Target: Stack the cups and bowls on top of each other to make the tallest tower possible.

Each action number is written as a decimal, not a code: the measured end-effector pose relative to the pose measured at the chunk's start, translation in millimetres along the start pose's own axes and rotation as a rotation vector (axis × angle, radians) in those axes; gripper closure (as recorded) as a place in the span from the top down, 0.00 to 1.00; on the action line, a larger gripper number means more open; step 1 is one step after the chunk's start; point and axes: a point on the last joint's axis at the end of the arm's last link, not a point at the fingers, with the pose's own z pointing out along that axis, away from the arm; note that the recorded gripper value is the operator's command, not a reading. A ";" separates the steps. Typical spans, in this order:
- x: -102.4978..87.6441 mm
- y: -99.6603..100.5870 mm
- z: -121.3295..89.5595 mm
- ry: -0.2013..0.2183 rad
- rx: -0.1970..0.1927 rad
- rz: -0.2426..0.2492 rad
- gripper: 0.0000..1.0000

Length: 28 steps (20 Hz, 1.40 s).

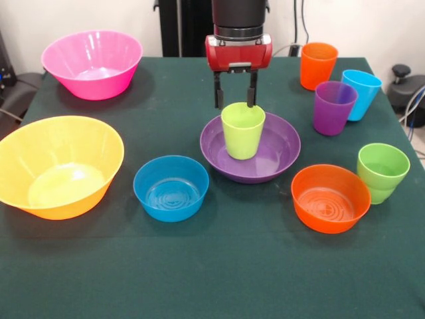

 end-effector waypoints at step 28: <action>1.6 -1.9 -1.3 0.013 0.007 -0.007 1.00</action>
